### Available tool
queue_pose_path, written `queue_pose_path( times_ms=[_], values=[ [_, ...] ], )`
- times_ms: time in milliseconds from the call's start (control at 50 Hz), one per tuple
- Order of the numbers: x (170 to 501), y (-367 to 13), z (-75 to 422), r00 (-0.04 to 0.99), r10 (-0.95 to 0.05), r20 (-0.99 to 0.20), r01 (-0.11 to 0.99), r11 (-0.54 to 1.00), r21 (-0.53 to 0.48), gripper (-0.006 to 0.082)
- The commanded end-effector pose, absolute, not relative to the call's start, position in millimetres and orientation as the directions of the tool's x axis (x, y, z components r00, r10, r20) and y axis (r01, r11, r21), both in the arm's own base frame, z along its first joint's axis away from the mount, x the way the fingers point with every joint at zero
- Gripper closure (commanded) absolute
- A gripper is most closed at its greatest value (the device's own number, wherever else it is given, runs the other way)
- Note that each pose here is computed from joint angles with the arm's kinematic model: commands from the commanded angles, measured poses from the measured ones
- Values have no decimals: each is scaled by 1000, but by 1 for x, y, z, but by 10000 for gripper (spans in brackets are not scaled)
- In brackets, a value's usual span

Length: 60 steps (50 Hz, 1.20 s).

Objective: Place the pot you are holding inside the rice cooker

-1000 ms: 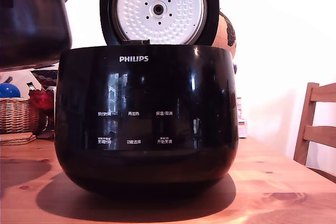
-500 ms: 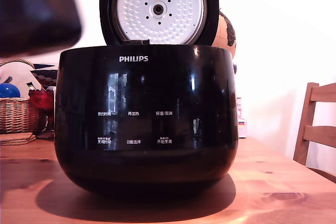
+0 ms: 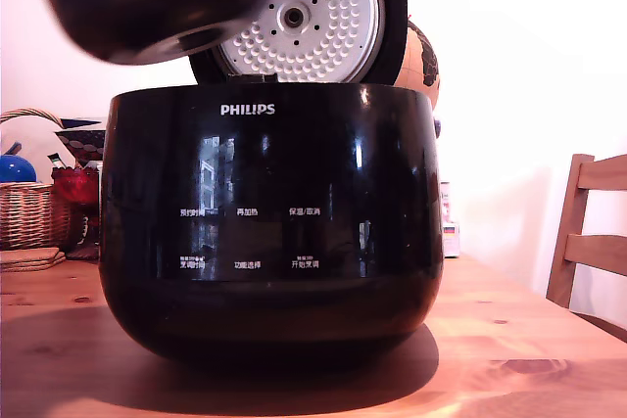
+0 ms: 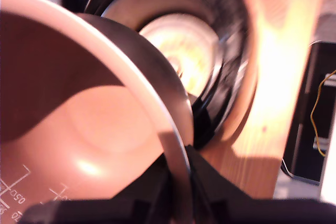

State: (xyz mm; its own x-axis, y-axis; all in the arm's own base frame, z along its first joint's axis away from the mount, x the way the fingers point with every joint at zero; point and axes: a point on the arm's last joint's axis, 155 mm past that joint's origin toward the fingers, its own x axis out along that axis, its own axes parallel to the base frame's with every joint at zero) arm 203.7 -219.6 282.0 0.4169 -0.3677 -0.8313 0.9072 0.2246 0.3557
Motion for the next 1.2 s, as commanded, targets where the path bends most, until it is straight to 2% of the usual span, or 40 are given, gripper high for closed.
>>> queue_pose_path(
  times_ms=[0, 240, 460, 680, 1180],
  values=[
    [203, -229, 303, 454, -432, -779, 891, 215, 400, 790],
    [194, -249, 300, 415, -468, -780, 903, 106, 417, 790],
    [189, -262, 289, 382, -459, -802, 904, 6, 427, 790],
    [194, -269, 280, 372, -443, -816, 904, -27, 426, 791],
    [232, -256, 251, 399, -308, -863, 878, -142, 457, 790]
  ],
)
